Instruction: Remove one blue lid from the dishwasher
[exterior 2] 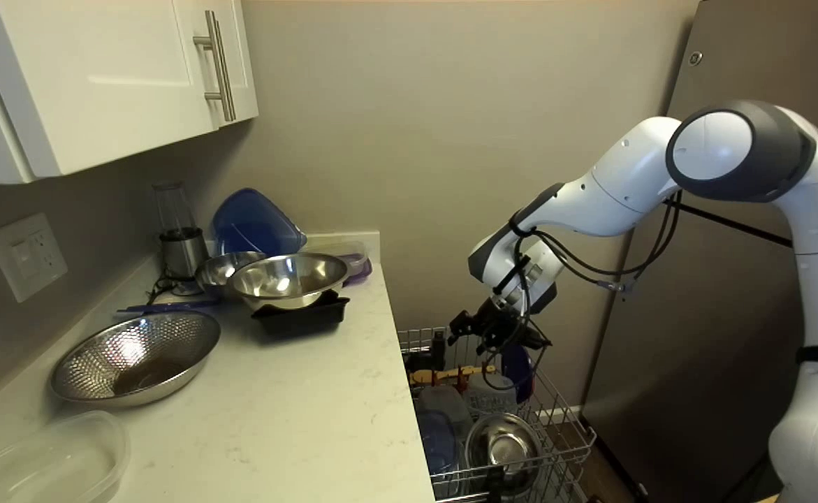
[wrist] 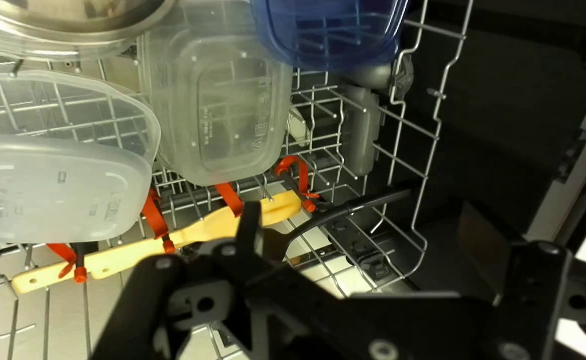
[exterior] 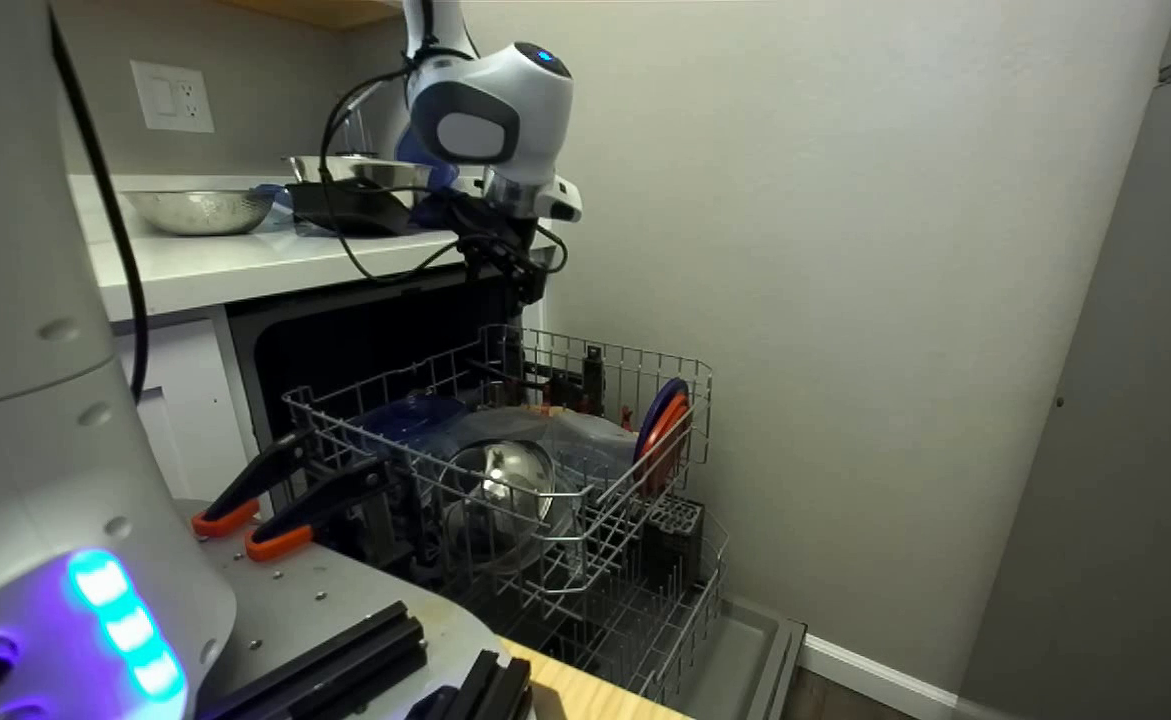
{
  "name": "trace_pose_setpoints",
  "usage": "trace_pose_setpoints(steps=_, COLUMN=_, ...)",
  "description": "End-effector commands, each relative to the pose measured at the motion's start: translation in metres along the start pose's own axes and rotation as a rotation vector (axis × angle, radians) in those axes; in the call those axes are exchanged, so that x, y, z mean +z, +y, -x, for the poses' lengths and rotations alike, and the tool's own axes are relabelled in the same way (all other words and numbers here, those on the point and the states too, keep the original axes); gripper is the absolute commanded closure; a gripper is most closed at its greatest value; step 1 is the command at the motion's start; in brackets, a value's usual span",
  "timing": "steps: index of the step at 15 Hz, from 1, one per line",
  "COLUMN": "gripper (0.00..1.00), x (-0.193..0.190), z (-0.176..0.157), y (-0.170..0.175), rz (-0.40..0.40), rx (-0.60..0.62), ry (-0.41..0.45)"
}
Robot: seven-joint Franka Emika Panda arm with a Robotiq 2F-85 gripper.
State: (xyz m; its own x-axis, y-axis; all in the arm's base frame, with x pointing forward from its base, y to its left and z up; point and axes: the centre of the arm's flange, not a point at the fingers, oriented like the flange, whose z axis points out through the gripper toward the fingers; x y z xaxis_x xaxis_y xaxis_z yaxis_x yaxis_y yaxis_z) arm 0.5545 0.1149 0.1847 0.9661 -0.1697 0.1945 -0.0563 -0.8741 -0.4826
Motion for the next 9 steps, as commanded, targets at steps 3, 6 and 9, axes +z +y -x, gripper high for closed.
trace_pose_setpoints(steps=3, gripper=0.0, x=0.056, z=-0.008, y=0.04, rz=-0.123, rx=-0.056, ry=-0.052)
trace_pose_setpoints(steps=6, gripper=0.0, x=0.097, z=-0.004, y=0.04, rz=-0.155, rx=-0.112, ry=-0.149)
trace_pose_setpoints(steps=9, gripper=0.0, x=0.131, z=0.004, y=0.035, rz=-0.18, rx=-0.164, ry=-0.241)
